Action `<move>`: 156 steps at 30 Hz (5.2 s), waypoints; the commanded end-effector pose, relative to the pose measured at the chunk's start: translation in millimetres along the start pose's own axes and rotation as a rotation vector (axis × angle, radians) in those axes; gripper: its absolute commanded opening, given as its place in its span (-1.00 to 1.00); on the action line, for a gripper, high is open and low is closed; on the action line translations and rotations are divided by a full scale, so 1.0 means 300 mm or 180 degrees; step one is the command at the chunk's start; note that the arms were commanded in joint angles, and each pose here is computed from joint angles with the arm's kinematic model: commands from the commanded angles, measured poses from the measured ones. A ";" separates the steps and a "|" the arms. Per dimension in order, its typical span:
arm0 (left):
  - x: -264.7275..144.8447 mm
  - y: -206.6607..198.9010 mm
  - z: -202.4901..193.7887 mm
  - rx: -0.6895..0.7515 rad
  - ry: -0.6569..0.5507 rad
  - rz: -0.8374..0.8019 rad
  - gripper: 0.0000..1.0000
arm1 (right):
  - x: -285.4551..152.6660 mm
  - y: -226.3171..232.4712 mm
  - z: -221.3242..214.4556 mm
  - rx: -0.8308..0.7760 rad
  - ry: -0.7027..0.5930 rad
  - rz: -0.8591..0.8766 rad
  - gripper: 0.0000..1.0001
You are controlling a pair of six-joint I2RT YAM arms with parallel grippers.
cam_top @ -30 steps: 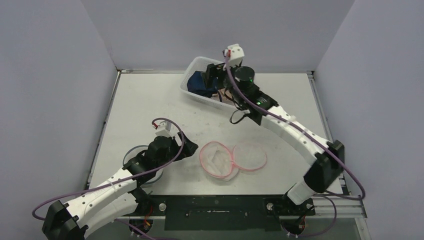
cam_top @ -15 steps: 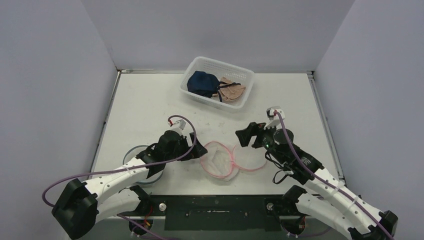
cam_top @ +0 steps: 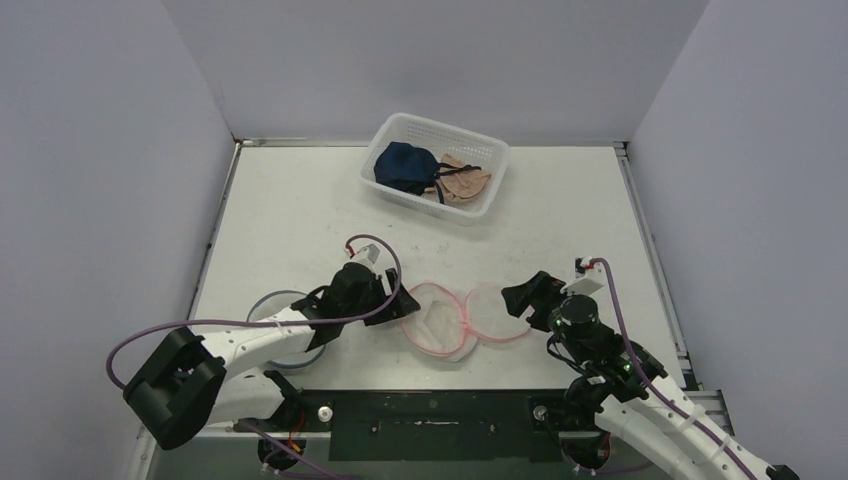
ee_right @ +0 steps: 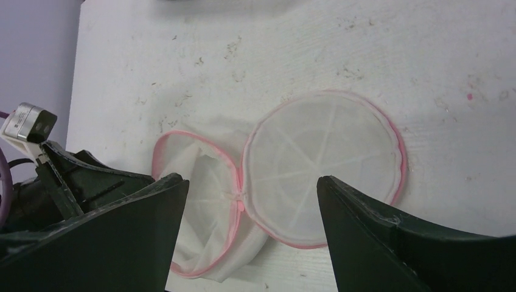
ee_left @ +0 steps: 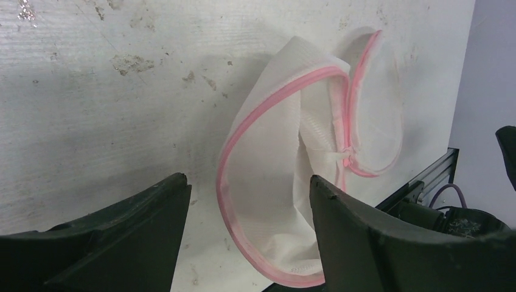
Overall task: Unzip the laundry bag and remove the bra
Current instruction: Place the bra in the bin, then close the laundry bag at the center of the board.
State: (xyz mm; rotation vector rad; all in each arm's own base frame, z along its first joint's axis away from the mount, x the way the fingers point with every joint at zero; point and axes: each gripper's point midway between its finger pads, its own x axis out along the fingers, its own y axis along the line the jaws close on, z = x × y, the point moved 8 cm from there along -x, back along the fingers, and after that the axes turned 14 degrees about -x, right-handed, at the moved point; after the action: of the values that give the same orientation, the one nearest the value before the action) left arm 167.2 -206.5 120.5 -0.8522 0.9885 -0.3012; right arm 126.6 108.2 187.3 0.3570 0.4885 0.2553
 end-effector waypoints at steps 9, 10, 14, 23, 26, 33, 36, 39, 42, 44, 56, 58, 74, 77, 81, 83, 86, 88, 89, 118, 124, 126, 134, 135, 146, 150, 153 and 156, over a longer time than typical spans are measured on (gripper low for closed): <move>0.026 -0.001 -0.021 -0.0173 0.0016 -0.0316 0.05 | 0.023 -0.112 -0.199 0.0923 0.0524 -0.0764 0.64; 0.026 0.002 -0.023 -0.0188 0.0018 -0.0333 0.03 | 0.027 -0.117 -0.215 0.0989 0.0557 -0.0781 0.65; 0.028 0.011 -0.035 -0.0221 0.0051 -0.0383 -0.02 | 0.051 -0.130 -0.264 0.1142 0.0621 -0.0815 0.68; 0.011 0.003 -0.040 -0.0229 0.0034 -0.0403 0.09 | 0.143 -0.100 -0.293 0.1375 0.0473 -0.0552 0.66; -0.004 0.006 -0.039 -0.0229 0.0006 -0.0402 0.17 | 0.163 -0.089 -0.282 0.1298 0.0396 -0.0478 0.55; -0.035 0.014 -0.033 -0.0247 -0.0072 -0.0405 0.24 | 0.159 -0.094 -0.231 0.1127 0.0054 -0.0448 0.08; -0.038 0.016 -0.035 -0.0255 -0.0060 -0.0412 0.24 | 0.159 -0.096 -0.227 0.1005 0.0019 -0.0439 -0.08; -0.030 0.029 -0.042 -0.0258 -0.0028 -0.0361 0.22 | 0.161 -0.097 -0.223 0.0916 0.0018 -0.0448 -0.20; -0.021 0.048 -0.048 -0.0276 -0.0013 -0.0299 0.13 | 0.160 -0.094 -0.216 0.0867 -0.0004 -0.0432 -0.30; -0.017 0.056 -0.051 -0.0288 -0.0012 -0.0272 0.06 | 0.158 -0.093 -0.209 0.0850 -0.0042 -0.0421 -0.37; -0.020 0.038 -0.032 -0.0235 -0.0098 -0.0214 -0.95 | 0.139 -0.072 -0.146 0.0584 -0.0242 -0.0290 -0.68; -0.031 0.020 -0.021 -0.0206 -0.0138 -0.0231 -1.00 | 0.132 -0.059 -0.117 0.0487 -0.0307 -0.0255 -0.73; -0.277 -0.423 0.178 0.0616 -0.0516 -0.0697 -1.00 | -0.017 0.165 0.369 -0.1244 -0.0995 0.0213 -0.89; -0.323 -0.505 0.205 0.0719 -0.0546 -0.0762 -1.00 | -0.036 0.176 0.434 -0.1380 -0.1054 0.0046 -0.89; -0.271 -0.468 0.187 0.0660 -0.0478 -0.0672 -1.00 | -0.023 0.137 0.415 -0.1424 -0.1023 -0.0225 -0.89; -0.223 -0.431 0.175 0.0610 -0.0406 -0.0608 -1.00 | -0.022 0.123 0.407 -0.1393 -0.1050 -0.0299 -0.89; -0.180 -0.433 0.178 0.0599 -0.0339 -0.0564 -1.00 | -0.033 0.120 0.436 -0.1319 -0.1132 -0.0444 -0.89; -0.171 -0.473 0.195 0.0640 -0.0347 -0.0616 -1.00 | -0.052 0.129 0.480 -0.1233 -0.1220 -0.0544 -0.89; -0.169 -0.495 0.205 0.0680 -0.0365 -0.0660 -1.00 | -0.058 0.131 0.494 -0.1189 -0.1244 -0.0595 -0.89; -0.109 -0.213 0.149 0.1246 -0.0107 0.0405 -1.00 | 0.116 0.000 -0.060 -0.0021 -0.0145 -0.0119 -0.19; -0.112 -0.184 0.137 0.1349 0.0047 0.0546 -1.00 | 0.135 -0.022 -0.104 0.0050 0.0014 -0.0131 0.54; -0.113 -0.177 0.134 0.1380 0.0094 0.0584 -1.00 | 0.140 -0.035 -0.109 0.0060 0.0080 -0.0171 0.64; -0.126 -0.168 0.155 0.1460 -0.0008 0.0771 -1.00 | 0.150 -0.104 -0.185 0.0569 0.0416 -0.0161 0.99; -0.128 -0.169 0.158 0.1474 -0.0024 0.0783 -1.00 | 0.155 -0.112 -0.201 0.0670 0.0431 -0.0142 0.95; -0.140 -0.169 0.178 0.1585 -0.0045 0.0882 -1.00 | 0.212 -0.125 -0.256 0.1228 0.0370 0.0015 0.80; -0.141 -0.167 0.178 0.1611 -0.0029 0.0897 -1.00 | 0.254 -0.152 -0.244 0.1281 0.0335 -0.0112 0.81; -0.139 -0.169 0.180 0.1625 -0.0016 0.0900 -1.00 | 0.278 -0.169 -0.245 0.1347 0.0357 -0.0147 0.82; -0.136 -0.166 0.182 0.1638 -0.0014 0.0924 -1.00 | 0.297 -0.178 -0.236 0.1343 0.0302 -0.0171 0.83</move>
State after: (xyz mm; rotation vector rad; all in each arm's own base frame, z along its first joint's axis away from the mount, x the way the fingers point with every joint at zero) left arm 188.4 -184.7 182.8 -0.2406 1.0030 -0.2708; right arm 170.5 111.2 78.7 0.7531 0.6482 0.1375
